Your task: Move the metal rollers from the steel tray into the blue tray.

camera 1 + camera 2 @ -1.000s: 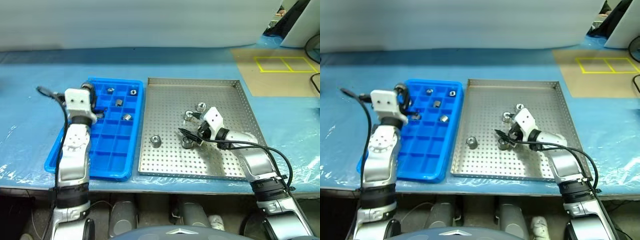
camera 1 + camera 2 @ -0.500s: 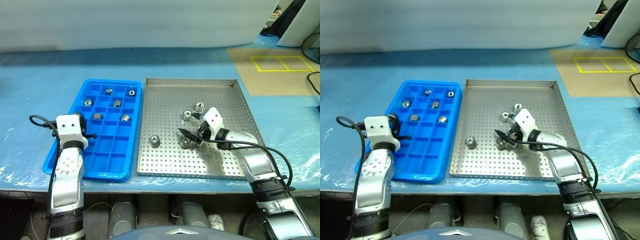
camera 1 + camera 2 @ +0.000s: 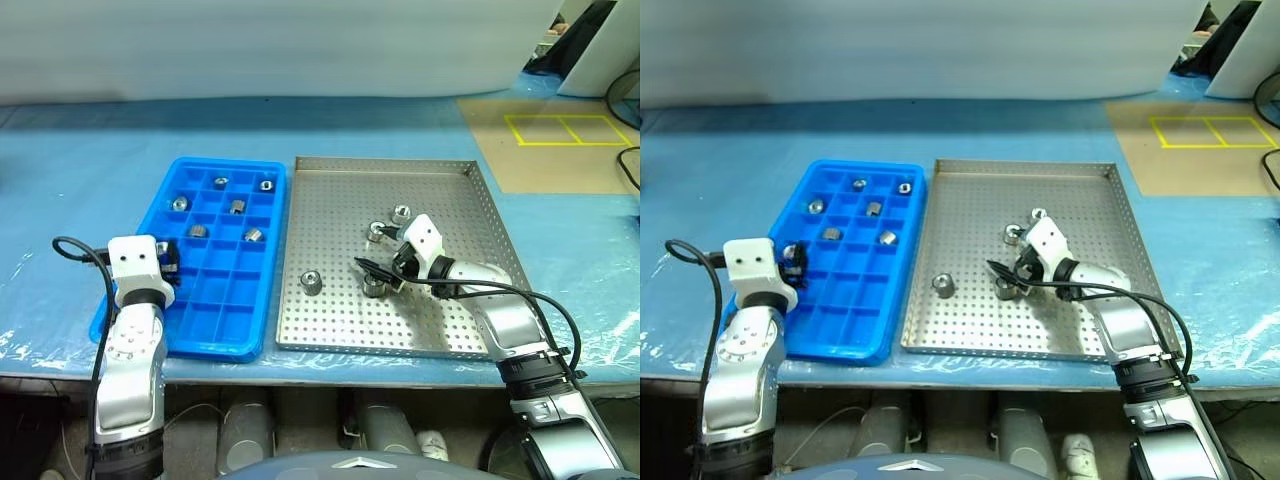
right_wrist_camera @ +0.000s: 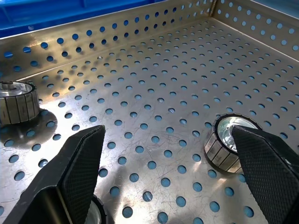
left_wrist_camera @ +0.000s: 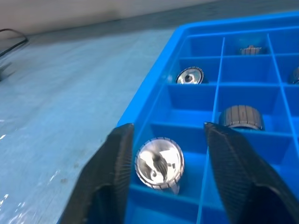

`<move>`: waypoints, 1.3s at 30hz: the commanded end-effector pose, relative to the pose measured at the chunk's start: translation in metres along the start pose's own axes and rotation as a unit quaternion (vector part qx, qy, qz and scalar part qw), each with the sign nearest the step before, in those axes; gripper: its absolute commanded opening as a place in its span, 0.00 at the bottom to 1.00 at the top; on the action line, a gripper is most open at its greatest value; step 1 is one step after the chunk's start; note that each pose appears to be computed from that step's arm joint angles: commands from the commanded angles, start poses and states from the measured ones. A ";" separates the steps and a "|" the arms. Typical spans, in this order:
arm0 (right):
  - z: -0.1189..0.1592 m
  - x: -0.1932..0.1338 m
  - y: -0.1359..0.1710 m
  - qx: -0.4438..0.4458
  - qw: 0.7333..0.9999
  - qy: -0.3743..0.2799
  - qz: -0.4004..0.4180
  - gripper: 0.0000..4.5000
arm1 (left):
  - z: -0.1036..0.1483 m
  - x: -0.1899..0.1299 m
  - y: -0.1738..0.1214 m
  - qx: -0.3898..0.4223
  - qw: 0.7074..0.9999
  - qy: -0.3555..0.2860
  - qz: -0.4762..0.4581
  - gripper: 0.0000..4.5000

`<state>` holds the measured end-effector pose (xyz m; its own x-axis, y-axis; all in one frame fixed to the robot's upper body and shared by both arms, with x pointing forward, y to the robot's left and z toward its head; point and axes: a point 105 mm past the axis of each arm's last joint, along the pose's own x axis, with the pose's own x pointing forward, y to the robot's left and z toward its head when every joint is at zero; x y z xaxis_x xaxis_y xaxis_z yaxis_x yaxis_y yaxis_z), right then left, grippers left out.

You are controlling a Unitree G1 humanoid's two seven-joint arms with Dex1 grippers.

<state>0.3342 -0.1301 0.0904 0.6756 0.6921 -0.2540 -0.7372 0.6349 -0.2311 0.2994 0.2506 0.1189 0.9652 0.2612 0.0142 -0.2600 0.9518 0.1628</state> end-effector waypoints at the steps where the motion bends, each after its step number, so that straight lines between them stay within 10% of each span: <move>1: 0.010 -0.002 -0.001 -0.017 1.000 -0.017 -0.006 1.00 | 0.024 0.008 -0.018 -0.013 0.998 -0.043 -0.054 0.62; 7: 0.011 -0.005 -0.005 -0.017 1.000 -0.018 -0.019 1.00 | 0.090 0.000 -0.115 -0.039 0.913 -0.164 -0.371 0.62; 16: 0.016 -0.027 -0.021 -0.009 0.999 -0.015 -0.035 1.00 | 0.091 -0.015 -0.162 0.063 0.726 -0.103 -0.677 0.62; 28: 0.031 -0.066 -0.048 -0.039 0.998 -0.001 -0.048 1.00 | 0.031 -0.034 -0.170 0.309 0.492 0.057 -0.812 0.62; 39: 0.026 -0.063 -0.040 -0.030 0.998 -0.005 -0.055 1.00 | -0.002 -0.029 -0.185 0.438 0.422 0.057 -0.791 0.59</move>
<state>0.3220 -0.1944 0.1229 0.7440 0.6110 -0.2705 -0.6678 0.6940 -0.2693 0.3191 0.0640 0.0983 -0.1133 -0.5768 -0.8090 0.8653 -0.4574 0.2050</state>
